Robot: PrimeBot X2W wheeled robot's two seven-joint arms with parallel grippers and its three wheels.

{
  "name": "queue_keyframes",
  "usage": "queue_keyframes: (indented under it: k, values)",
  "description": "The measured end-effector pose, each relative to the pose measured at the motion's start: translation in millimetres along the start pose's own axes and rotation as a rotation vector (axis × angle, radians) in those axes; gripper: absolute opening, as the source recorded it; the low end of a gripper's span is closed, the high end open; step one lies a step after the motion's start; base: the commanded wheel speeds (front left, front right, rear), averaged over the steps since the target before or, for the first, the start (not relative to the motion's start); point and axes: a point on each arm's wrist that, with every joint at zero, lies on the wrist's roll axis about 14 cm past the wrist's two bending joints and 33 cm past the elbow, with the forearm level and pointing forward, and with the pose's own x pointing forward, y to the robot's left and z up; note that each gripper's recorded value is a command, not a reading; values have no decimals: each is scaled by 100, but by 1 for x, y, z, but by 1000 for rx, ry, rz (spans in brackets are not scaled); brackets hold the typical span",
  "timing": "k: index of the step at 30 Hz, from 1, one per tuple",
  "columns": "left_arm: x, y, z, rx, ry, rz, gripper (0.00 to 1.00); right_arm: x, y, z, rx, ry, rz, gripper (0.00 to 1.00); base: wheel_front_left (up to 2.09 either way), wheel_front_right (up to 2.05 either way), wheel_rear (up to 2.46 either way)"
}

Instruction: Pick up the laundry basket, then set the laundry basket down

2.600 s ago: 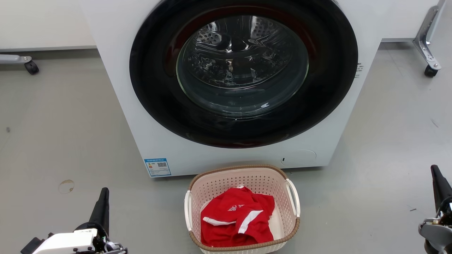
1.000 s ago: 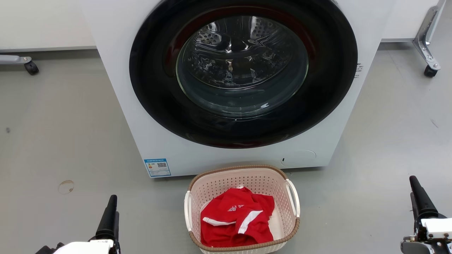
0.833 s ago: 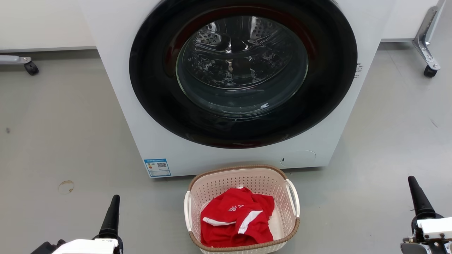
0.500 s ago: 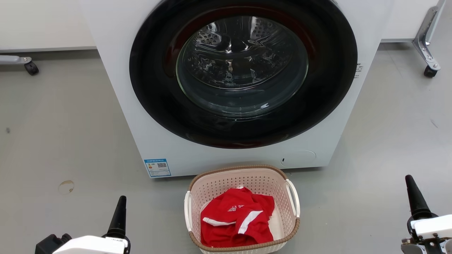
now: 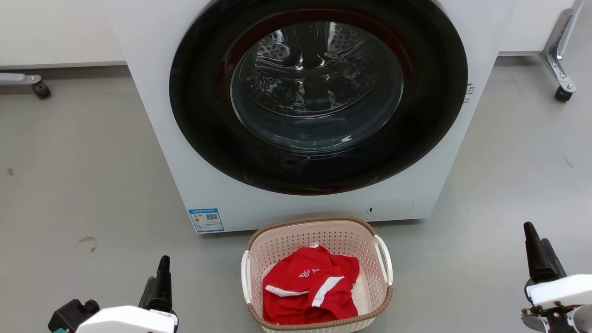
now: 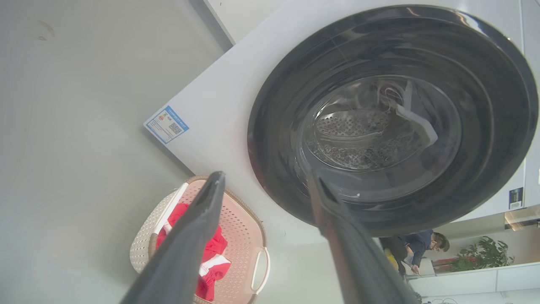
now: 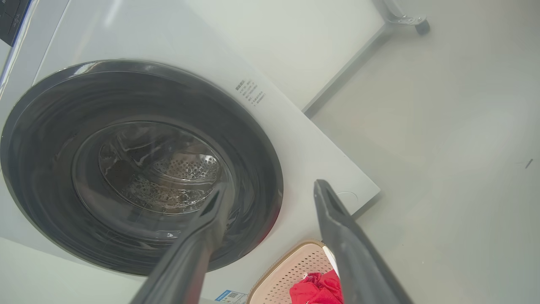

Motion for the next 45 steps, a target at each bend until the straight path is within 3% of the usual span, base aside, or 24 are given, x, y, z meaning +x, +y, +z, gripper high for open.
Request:
queue_keyframes:
  k: [45]
  values:
    - [-11,-18,4,520,-106,-8,100,5,29,-12,-497,-14,129,100,0,0,0]
